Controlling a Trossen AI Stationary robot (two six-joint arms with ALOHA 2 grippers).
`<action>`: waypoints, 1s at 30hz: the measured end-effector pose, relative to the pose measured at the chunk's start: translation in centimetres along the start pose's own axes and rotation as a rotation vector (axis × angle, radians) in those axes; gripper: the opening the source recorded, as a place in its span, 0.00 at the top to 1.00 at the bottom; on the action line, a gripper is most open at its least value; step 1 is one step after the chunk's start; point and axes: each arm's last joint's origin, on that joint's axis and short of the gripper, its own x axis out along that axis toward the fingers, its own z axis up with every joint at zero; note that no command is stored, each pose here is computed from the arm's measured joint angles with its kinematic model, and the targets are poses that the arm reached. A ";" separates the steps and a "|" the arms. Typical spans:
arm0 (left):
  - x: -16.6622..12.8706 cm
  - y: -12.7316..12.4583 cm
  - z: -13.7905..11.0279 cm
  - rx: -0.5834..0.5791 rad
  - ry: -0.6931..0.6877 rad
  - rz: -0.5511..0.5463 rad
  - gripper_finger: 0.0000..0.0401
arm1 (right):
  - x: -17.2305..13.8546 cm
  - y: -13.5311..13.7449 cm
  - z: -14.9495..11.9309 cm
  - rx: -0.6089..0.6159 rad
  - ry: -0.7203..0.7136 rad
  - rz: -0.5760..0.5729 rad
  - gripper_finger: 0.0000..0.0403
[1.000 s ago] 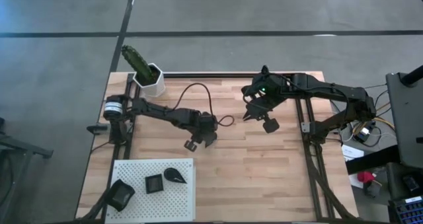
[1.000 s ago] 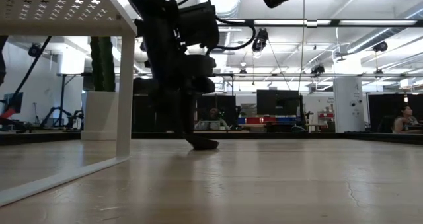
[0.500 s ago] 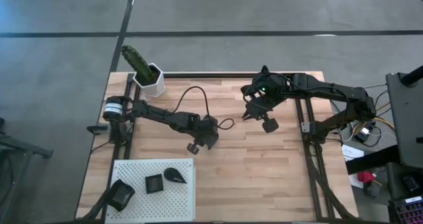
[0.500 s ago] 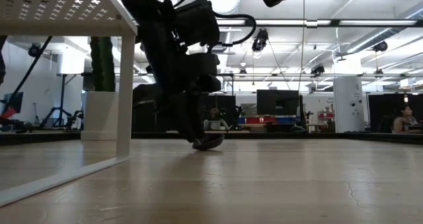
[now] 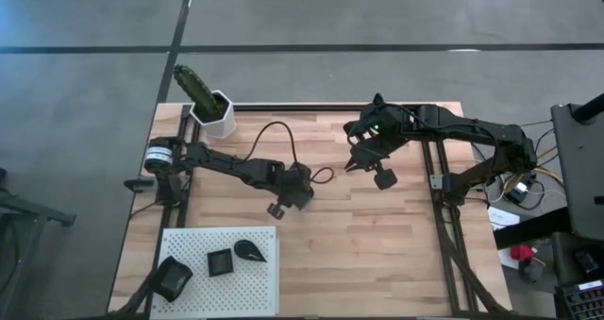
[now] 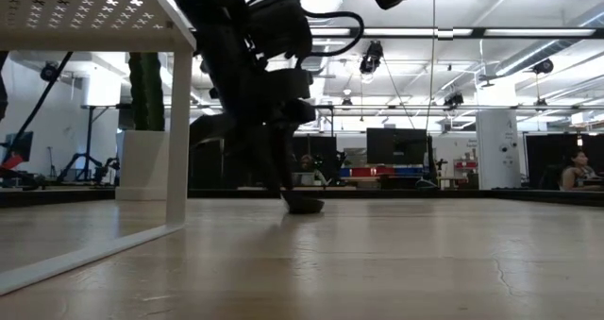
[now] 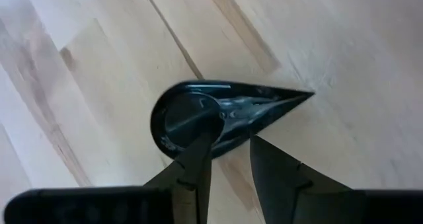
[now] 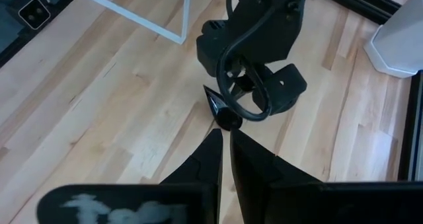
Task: Pick & Place Mini shaped plates
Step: Stack the drop shaped plate on top of the other drop shaped plate on the shelf
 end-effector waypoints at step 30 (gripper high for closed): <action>1.3 -0.3 0.3 0.053 0.009 0.054 0.75 | 0.0 -0.1 0.2 -0.009 -0.021 -0.013 0.93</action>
